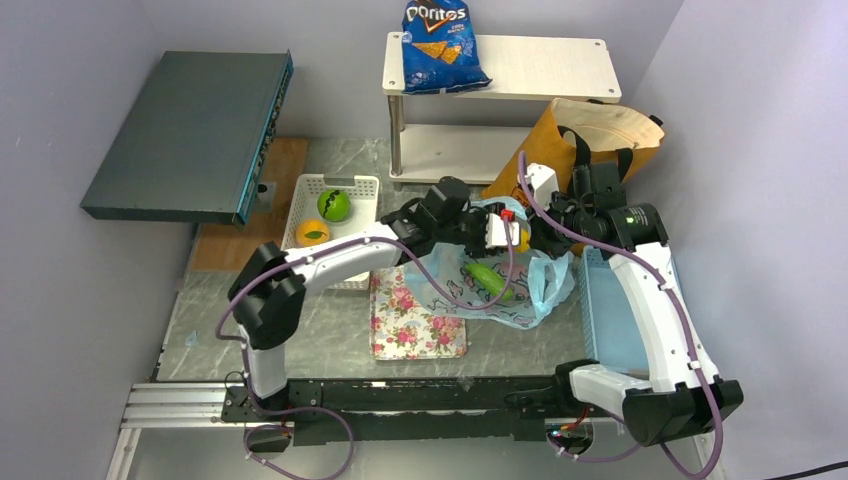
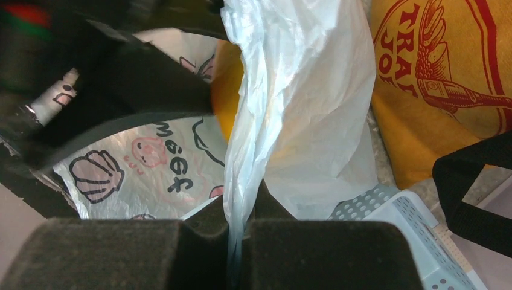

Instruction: Untie the knot of the grocery bags and take out the mixed food

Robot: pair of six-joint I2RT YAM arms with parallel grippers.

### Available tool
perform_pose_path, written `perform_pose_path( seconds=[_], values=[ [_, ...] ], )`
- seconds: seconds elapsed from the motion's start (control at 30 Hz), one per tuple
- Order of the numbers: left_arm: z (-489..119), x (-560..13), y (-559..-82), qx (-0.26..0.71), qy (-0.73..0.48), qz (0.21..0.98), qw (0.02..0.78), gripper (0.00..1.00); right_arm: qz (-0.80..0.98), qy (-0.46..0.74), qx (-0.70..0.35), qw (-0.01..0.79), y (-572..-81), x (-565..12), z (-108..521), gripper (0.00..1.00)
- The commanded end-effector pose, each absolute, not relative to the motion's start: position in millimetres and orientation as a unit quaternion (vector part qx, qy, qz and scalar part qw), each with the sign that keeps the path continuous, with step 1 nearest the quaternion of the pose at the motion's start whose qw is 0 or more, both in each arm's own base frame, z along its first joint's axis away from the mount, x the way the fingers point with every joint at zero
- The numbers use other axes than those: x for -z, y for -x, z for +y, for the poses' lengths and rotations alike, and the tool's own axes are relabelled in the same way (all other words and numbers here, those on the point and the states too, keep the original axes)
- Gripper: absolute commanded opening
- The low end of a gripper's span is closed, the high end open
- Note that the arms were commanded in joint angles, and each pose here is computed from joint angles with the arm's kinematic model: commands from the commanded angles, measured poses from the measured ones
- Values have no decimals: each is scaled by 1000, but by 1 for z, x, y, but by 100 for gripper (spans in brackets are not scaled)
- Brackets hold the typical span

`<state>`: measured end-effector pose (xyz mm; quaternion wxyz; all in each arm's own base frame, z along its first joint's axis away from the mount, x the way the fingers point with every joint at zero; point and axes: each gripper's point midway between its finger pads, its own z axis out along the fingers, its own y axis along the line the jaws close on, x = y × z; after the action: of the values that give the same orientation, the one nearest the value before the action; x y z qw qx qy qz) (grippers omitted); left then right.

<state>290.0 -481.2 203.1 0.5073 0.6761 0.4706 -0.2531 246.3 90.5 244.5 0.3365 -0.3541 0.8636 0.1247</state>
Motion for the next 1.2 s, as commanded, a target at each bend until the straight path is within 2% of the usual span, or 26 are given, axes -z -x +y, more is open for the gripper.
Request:
perform_pose_path(
  seconds=[0.0,0.17,0.4,0.53,0.6,0.67,0.77,0.93,1.03,1.07,1.17],
  values=[
    [-489,-280,-244,358,-631,424,542,28,854,357,-115,361,-255,-250,90,0],
    [-470,-316,-215,382,-622,417,541,28,832,376,-114,391,-269,-261,96,0],
    [-381,-335,-231,297,-542,502,605,27,770,467,-93,425,-280,-281,118,2],
    [-329,-365,-250,202,-492,518,670,29,735,515,-52,439,-287,-285,124,3],
    [-302,-372,-265,172,-457,549,678,31,727,525,-47,441,-291,-289,126,3],
    [-268,-362,-289,159,-413,603,664,31,727,534,-42,430,-291,-284,124,2],
    [-214,-313,-323,130,-351,693,616,31,729,545,-20,414,-285,-265,114,1],
    [-164,-210,-332,101,-331,795,499,36,731,549,9,404,-269,-252,98,5],
    [-153,-171,-330,93,-328,816,466,39,740,536,13,407,-265,-262,93,17],
    [-149,-163,-332,84,-325,821,461,41,745,530,19,405,-264,-265,90,26],
    [-138,-148,-341,60,-315,838,442,49,759,515,25,397,-258,-271,83,70]
  ],
)
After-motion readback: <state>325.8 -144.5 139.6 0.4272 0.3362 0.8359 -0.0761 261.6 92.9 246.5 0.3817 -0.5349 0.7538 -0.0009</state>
